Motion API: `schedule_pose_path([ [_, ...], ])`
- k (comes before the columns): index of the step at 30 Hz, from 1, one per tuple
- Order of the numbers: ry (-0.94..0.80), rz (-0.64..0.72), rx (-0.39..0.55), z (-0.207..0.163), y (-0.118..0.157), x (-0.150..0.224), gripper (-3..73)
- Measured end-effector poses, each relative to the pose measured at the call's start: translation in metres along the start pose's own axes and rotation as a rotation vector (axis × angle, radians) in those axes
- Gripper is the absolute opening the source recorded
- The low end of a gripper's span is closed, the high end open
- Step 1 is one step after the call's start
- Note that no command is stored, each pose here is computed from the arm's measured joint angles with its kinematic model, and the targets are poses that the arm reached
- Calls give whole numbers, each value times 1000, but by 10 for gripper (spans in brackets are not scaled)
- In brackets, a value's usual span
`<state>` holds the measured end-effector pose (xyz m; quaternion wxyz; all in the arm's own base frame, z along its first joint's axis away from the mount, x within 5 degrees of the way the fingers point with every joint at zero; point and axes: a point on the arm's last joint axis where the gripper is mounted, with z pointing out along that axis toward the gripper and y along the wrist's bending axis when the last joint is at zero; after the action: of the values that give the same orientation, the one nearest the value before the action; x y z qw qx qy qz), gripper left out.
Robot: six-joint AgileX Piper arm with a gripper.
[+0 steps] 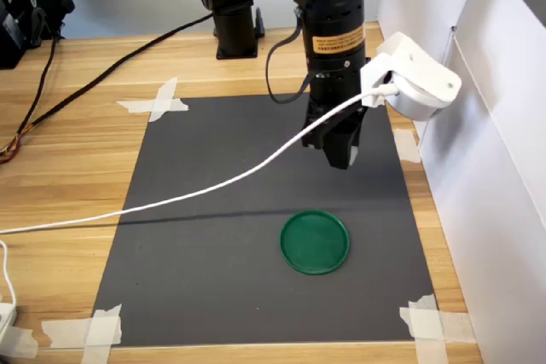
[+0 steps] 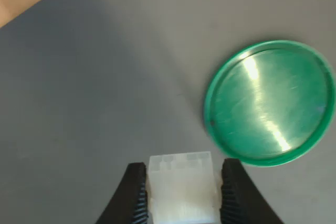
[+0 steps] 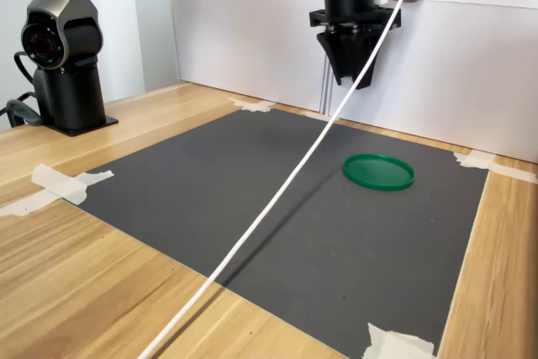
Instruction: Grasp a white terminal and put it in the green lid.
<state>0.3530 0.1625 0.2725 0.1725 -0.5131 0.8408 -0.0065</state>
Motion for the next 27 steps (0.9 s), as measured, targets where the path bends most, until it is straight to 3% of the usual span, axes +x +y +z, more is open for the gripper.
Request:
schedule_pose_path([
  [11, 64, 95, 15, 33, -42, -2, 320],
  [27, 90, 148, 39, 63, -57, 9, 320],
])
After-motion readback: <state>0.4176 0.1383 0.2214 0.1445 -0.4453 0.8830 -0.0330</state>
